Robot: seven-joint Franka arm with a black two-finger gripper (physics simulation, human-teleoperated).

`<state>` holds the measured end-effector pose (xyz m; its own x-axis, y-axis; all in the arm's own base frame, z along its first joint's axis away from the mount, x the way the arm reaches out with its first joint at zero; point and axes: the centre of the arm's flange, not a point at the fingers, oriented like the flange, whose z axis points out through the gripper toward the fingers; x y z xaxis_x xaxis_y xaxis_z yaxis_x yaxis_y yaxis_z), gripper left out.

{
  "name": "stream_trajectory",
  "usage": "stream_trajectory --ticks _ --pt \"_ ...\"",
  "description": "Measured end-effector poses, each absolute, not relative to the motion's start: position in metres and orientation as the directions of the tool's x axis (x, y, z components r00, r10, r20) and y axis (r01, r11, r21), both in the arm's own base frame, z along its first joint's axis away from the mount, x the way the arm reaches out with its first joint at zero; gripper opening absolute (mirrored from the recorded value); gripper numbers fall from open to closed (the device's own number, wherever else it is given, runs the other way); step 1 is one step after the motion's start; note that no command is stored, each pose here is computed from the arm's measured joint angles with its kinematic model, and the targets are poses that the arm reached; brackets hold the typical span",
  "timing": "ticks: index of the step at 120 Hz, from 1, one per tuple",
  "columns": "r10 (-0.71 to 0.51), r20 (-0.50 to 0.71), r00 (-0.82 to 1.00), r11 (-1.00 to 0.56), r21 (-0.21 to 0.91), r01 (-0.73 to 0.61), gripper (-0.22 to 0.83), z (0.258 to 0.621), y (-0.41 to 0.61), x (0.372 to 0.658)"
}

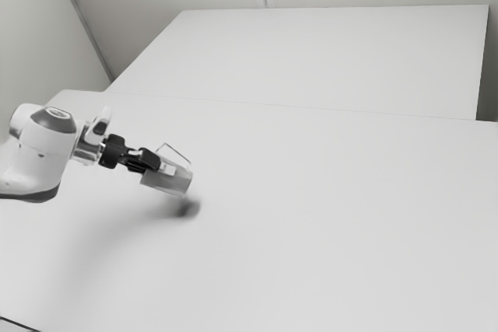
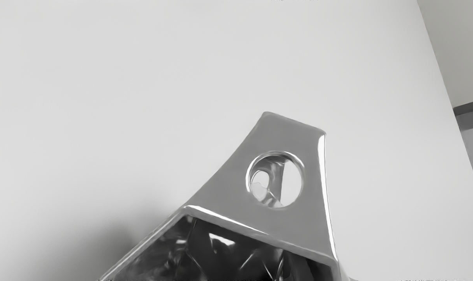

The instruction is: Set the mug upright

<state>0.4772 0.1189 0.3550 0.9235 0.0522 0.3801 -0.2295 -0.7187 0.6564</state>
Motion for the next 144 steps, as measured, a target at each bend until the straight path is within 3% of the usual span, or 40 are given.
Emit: stream_trajectory --ticks 26,61,96,144 --pt "-0.165 0.381 0.91 -0.767 0.531 -0.361 -0.17 0.399 0.077 0.508" --pt "-0.371 0.219 0.903 -0.85 0.31 -0.425 -0.17 0.44 0.024 0.515" --pt "-0.342 0.089 0.935 -0.927 0.13 -0.352 -0.17 0.452 -0.007 0.507" --pt "-0.18 0.068 0.981 -0.984 0.009 -0.181 -0.17 0.415 -0.021 0.489"
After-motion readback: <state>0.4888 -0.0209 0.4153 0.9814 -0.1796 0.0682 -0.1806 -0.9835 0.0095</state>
